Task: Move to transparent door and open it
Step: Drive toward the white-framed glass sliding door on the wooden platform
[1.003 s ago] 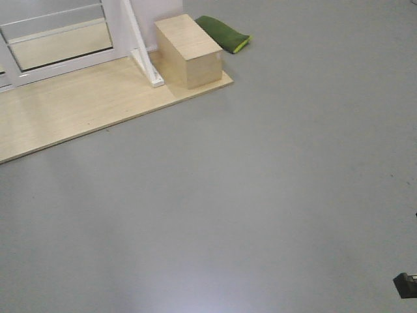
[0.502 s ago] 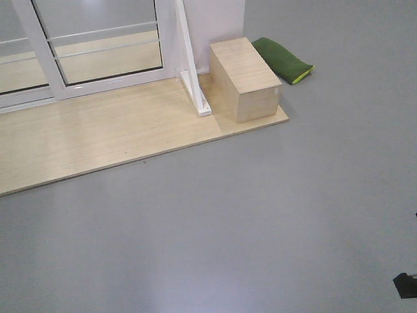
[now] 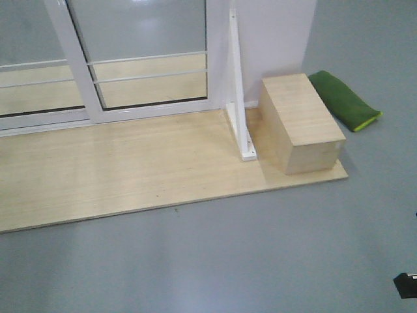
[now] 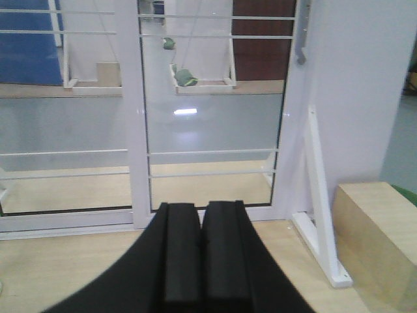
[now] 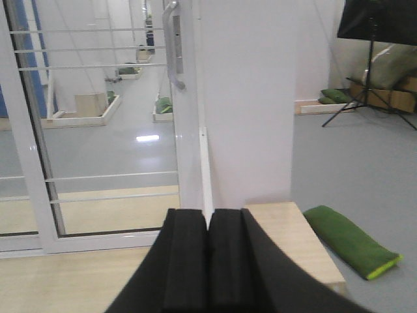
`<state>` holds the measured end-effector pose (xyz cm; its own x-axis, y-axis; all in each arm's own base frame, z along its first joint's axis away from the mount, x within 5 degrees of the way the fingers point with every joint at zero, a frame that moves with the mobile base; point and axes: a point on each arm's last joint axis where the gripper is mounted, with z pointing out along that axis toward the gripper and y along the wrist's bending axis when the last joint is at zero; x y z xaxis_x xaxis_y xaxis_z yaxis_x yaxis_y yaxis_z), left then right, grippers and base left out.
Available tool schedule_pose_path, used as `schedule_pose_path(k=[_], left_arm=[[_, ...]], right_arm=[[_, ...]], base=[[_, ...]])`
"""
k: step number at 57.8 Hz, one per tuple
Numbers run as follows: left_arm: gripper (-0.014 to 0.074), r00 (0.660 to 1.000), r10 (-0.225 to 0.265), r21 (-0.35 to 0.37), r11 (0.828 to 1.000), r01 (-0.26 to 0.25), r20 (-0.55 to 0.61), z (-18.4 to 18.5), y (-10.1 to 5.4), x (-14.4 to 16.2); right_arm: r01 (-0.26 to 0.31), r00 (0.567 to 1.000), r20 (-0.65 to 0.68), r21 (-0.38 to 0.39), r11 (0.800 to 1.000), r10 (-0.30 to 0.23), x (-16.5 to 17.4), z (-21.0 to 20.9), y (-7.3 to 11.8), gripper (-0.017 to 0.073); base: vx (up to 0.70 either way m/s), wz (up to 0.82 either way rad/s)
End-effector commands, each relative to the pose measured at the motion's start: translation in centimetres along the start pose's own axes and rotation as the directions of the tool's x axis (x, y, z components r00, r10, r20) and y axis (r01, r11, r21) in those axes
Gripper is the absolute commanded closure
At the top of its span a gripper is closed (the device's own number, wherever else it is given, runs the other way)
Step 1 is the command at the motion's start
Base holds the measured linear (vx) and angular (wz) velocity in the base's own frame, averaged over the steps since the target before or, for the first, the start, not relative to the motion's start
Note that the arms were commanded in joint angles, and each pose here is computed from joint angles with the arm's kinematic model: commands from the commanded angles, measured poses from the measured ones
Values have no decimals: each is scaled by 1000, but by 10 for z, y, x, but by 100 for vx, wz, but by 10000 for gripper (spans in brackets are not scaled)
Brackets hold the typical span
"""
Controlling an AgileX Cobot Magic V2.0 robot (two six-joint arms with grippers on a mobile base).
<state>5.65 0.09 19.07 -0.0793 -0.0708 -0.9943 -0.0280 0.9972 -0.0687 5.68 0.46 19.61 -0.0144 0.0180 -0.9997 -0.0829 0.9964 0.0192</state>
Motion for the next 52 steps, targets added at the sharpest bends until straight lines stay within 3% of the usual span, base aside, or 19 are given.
schedule_pose_path(k=[1,22,52], left_arm=[[590,998,-11,5,1000,11,68,1,0,1],[590,998,-11,5,1000,11,68,1,0,1],[590,998,-11,5,1000,11,68,1,0,1]], right_arm=[[8,996,87,0,1000,-8,-4,-1,0,559],[8,996,87,0,1000,-8,-4,-1,0,559],[8,996,87,0,1000,-8,-4,-1,0,559]], base=[[64,50],[62,39],[56,5]])
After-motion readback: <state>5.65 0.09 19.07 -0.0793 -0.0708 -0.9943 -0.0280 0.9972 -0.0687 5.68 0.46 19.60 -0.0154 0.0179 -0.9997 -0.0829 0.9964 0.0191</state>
